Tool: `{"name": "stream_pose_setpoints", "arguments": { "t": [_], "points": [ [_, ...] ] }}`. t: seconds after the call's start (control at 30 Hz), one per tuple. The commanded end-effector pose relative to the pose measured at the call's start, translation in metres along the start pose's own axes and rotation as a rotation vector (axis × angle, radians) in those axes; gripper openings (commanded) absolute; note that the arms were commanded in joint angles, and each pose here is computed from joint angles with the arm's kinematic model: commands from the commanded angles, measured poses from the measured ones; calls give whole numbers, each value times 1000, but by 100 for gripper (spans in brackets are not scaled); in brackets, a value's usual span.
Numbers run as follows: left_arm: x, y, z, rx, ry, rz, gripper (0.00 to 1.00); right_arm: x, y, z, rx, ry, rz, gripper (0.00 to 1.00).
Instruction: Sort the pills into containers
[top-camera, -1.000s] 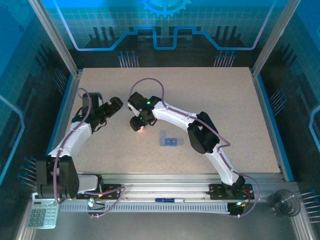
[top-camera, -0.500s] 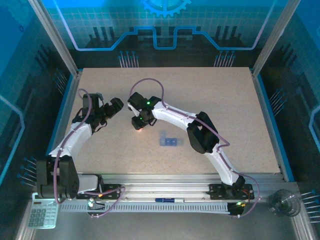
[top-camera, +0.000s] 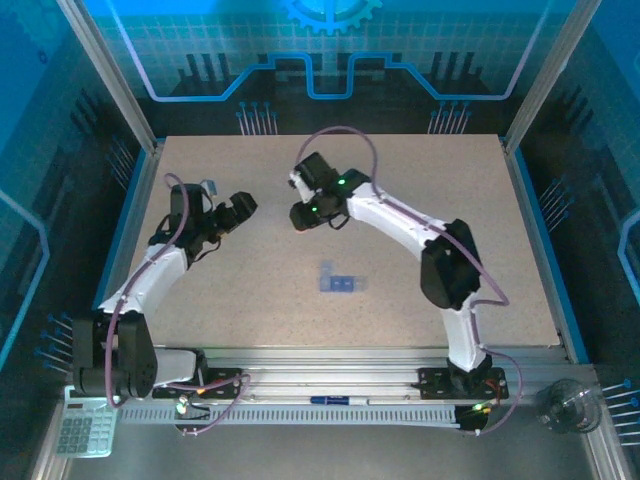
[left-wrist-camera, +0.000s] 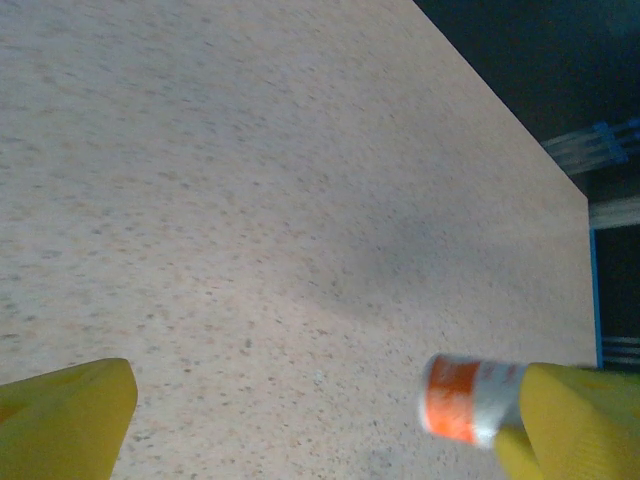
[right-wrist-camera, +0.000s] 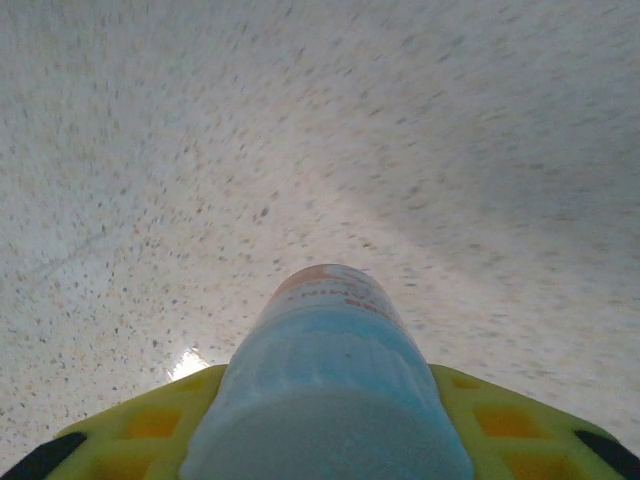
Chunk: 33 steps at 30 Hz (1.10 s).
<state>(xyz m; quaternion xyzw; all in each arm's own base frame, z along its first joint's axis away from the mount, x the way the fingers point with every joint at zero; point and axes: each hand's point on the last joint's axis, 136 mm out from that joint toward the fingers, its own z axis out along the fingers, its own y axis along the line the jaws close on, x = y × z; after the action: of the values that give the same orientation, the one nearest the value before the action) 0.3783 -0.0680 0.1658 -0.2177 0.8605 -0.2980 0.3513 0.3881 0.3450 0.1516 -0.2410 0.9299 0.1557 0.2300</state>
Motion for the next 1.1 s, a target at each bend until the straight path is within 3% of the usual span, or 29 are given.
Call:
{"name": "stream_pose_setpoints", "arguments": {
  "t": [0.0, 0.3, 0.5, 0.7, 1.07],
  "points": [
    [-4, -36, 6, 61, -7, 144, 99, -5, -24, -25, -20, -55, 55, 36],
    [7, -92, 37, 207, 14, 365, 99, 16, -112, -64, -40, -124, 274, 36],
    [20, -132, 56, 339, 24, 535, 99, 23, -147, -84, -75, -165, 387, 37],
    [41, -167, 65, 484, -1, 724, 99, 21, -155, -97, -125, -184, 420, 37],
    [106, -206, 61, 735, -2, 994, 99, 11, -122, -129, -321, -220, 337, 38]
  ]
}}
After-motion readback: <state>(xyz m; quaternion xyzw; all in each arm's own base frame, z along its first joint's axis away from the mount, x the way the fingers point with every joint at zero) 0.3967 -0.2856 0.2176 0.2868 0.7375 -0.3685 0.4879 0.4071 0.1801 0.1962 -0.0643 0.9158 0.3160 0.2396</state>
